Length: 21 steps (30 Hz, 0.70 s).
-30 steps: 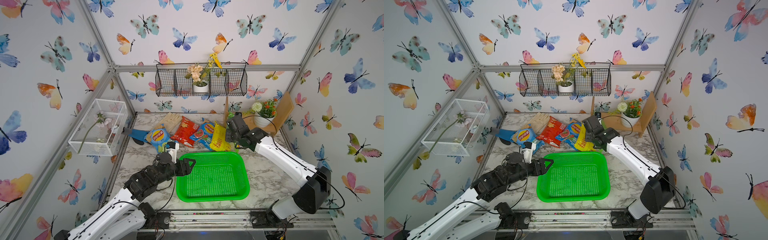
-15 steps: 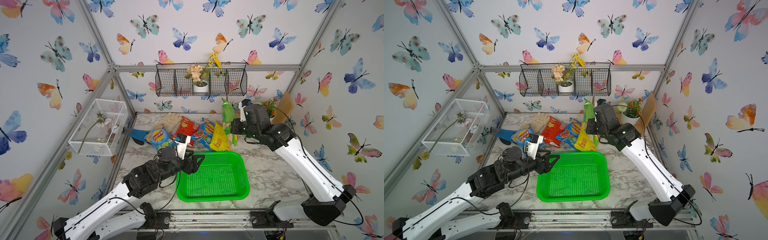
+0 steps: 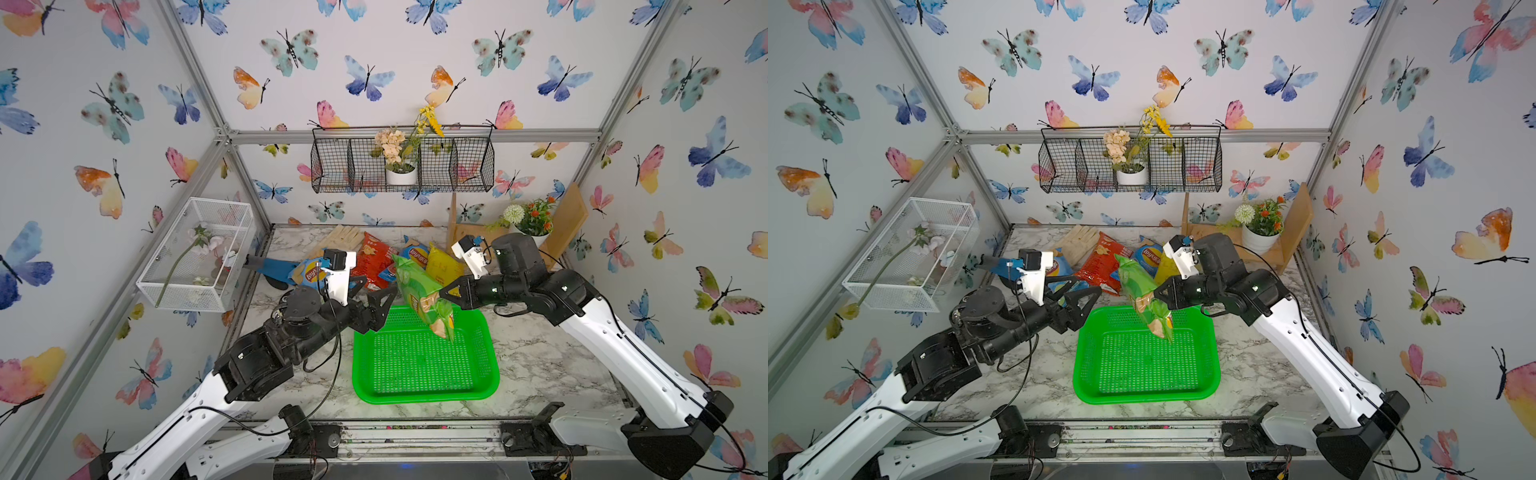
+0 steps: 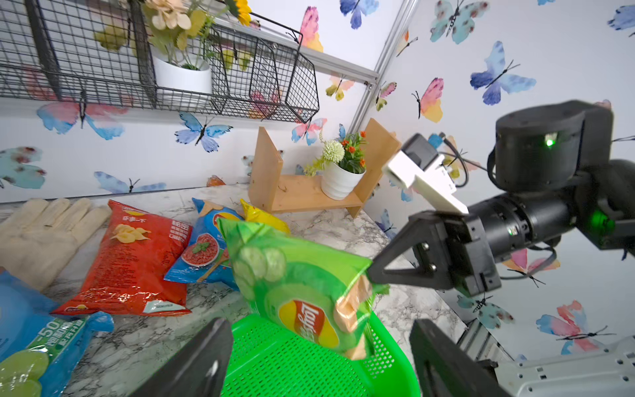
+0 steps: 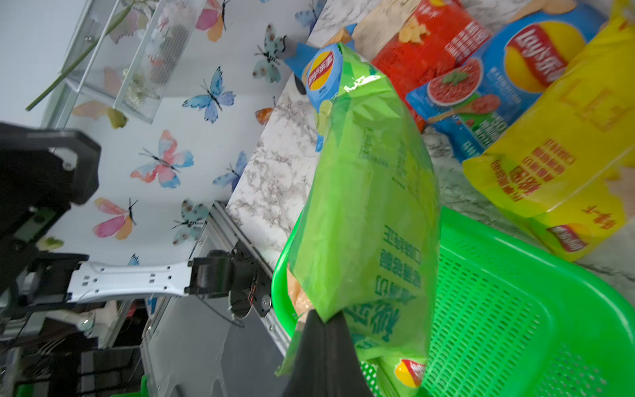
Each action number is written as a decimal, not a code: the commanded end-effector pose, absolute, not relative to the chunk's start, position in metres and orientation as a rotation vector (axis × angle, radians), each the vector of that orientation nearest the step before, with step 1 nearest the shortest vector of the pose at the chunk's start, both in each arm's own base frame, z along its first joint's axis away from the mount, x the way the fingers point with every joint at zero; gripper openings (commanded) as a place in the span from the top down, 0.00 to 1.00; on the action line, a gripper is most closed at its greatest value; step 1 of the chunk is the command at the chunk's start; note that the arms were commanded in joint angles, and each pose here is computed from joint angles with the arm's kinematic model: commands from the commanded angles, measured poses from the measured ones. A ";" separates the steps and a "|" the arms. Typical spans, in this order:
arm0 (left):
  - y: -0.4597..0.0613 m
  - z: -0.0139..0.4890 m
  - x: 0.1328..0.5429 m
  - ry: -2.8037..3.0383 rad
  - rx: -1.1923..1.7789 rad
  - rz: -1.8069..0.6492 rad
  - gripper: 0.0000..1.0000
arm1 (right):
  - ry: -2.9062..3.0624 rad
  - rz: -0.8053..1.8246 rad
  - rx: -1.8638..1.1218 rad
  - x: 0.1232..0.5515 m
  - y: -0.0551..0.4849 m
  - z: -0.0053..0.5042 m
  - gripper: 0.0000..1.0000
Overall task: Put the potato chips into the basket
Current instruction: Pick up the potato chip from the center of the board.
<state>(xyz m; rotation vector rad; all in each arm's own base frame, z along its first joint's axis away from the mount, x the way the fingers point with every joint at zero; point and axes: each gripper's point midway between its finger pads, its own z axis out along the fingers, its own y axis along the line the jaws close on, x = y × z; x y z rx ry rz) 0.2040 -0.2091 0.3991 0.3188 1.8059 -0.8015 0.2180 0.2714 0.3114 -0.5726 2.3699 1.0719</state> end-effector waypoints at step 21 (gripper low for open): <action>-0.211 0.303 0.241 2.277 -0.243 -1.320 0.20 | 2.191 0.954 -0.816 0.194 0.252 0.305 0.99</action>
